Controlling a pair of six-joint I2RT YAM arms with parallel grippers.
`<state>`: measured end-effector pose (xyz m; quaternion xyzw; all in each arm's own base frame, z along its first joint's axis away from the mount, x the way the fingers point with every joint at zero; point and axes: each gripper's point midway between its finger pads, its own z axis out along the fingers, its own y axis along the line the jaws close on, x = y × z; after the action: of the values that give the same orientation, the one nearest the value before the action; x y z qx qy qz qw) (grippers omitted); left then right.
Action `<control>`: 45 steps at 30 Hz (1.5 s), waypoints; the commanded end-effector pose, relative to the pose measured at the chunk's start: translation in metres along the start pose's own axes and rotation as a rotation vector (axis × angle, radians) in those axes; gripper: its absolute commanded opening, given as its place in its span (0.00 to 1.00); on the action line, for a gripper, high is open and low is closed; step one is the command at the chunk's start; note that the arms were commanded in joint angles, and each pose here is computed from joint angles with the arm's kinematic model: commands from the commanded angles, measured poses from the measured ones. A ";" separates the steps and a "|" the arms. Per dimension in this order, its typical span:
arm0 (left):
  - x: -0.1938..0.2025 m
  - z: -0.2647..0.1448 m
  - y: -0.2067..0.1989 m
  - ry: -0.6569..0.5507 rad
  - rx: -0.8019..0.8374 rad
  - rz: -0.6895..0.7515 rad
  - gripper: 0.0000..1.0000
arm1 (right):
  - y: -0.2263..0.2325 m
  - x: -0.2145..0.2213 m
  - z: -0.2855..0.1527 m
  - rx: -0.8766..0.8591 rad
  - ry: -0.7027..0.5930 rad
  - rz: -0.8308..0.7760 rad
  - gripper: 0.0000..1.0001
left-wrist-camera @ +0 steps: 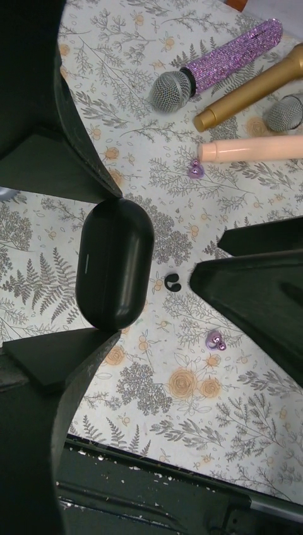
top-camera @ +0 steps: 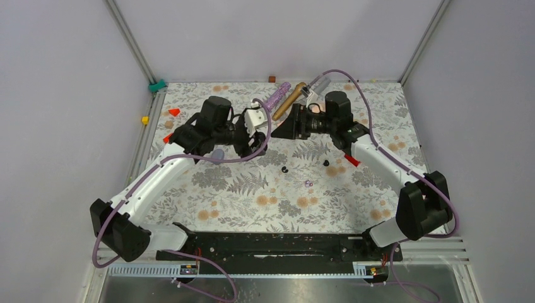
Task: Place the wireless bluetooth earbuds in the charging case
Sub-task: Pick up the charging case at the center of the board.
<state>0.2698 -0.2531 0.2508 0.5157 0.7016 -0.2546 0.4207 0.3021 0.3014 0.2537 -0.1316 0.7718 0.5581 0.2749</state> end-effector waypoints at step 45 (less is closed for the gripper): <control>-0.014 0.006 -0.023 -0.104 0.042 0.016 0.85 | 0.064 0.036 0.014 -0.132 0.092 -0.269 0.26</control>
<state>0.2562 -0.2673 0.2378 0.5150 0.6950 -0.2774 0.4180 0.2544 0.3390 0.2412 -0.2336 0.7686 0.5332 0.2653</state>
